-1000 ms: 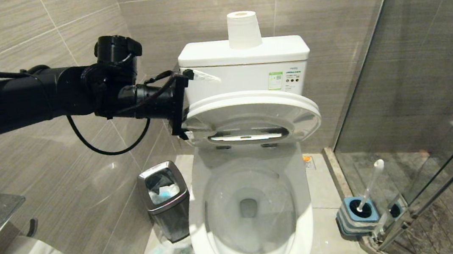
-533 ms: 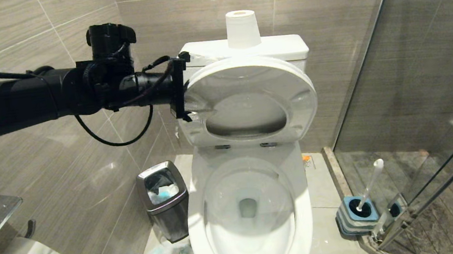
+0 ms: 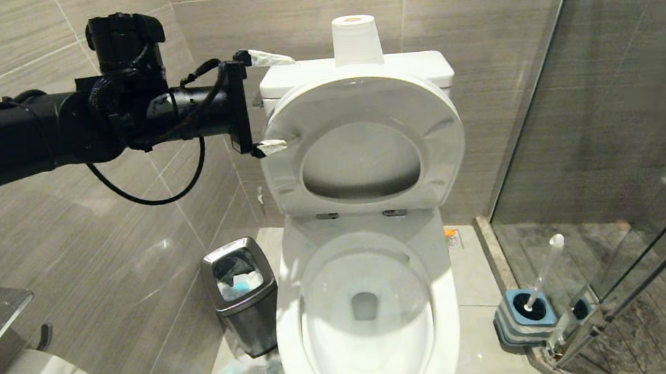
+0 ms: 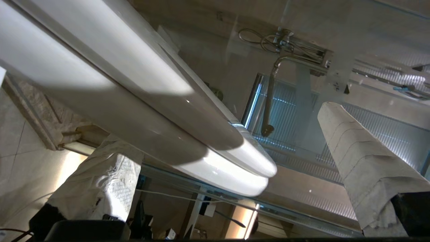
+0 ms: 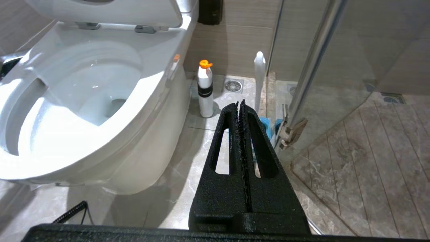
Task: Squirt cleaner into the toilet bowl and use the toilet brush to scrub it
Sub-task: Use the left hand to lift the toilet lid slightly
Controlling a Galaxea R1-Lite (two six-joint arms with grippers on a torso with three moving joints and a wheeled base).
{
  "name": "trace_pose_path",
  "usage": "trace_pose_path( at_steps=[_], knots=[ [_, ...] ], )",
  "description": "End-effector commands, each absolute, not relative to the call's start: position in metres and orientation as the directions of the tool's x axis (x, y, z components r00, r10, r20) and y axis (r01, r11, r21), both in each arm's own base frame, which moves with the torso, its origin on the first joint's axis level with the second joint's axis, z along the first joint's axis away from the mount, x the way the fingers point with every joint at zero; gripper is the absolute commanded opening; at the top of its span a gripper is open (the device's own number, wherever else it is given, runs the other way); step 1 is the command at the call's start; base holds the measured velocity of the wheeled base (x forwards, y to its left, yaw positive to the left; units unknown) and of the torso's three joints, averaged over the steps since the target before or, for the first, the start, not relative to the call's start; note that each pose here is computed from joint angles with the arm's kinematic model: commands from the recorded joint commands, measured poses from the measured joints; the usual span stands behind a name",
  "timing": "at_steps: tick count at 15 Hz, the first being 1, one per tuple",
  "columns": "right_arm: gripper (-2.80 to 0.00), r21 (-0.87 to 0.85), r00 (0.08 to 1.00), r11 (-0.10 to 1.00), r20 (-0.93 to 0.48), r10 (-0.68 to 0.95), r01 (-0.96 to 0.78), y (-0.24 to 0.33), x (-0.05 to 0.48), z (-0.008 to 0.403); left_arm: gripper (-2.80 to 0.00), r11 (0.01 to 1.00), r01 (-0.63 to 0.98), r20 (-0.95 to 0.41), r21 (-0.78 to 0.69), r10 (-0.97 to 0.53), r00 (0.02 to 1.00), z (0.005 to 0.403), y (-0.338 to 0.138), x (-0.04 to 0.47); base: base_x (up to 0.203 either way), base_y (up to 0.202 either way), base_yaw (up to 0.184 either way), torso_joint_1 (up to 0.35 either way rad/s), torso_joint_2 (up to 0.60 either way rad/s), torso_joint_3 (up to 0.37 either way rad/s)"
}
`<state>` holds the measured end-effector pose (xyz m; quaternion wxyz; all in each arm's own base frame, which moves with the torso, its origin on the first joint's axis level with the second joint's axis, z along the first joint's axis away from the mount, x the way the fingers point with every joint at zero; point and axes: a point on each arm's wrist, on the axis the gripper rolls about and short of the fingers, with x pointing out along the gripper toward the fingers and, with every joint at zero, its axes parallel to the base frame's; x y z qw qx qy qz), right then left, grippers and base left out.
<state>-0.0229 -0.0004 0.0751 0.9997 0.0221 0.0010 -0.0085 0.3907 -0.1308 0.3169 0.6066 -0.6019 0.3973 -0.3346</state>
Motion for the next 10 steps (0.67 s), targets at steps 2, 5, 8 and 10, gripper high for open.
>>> trace_pose_path(
  at_steps=[2,5,8,10],
  knots=[
    [-2.8,0.044,1.0,0.999,-0.005,-0.017,0.017,0.0,-0.023,0.075,0.0,0.039,-0.057,-0.061,-0.998,-0.884,0.464,0.317,-0.13,0.393,0.0,0.0,0.0,0.0,0.0,0.0],
    [-2.8,0.044,1.0,0.999,-0.005,-0.017,0.017,0.0,-0.023,0.075,0.0,0.012,-0.022,-0.021,-1.0,-0.868,0.496,0.321,-0.131,0.396,0.0,0.0,0.0,0.0,0.0,0.0],
    [-2.8,0.044,1.0,0.999,-0.005,-0.017,0.017,0.0,-0.023,0.075,0.0,-0.031,0.059,0.057,-0.998,-0.856,0.515,0.326,-0.132,0.401,0.0,0.0,0.0,0.0,0.0,0.0],
    [-2.8,0.044,1.0,0.999,-0.005,-0.017,0.017,0.0,-0.023,0.075,0.0,-0.074,0.094,0.113,-0.993,-0.839,0.533,0.331,-0.132,0.403,0.0,0.0,0.0,0.0,0.0,0.0]
  ],
)
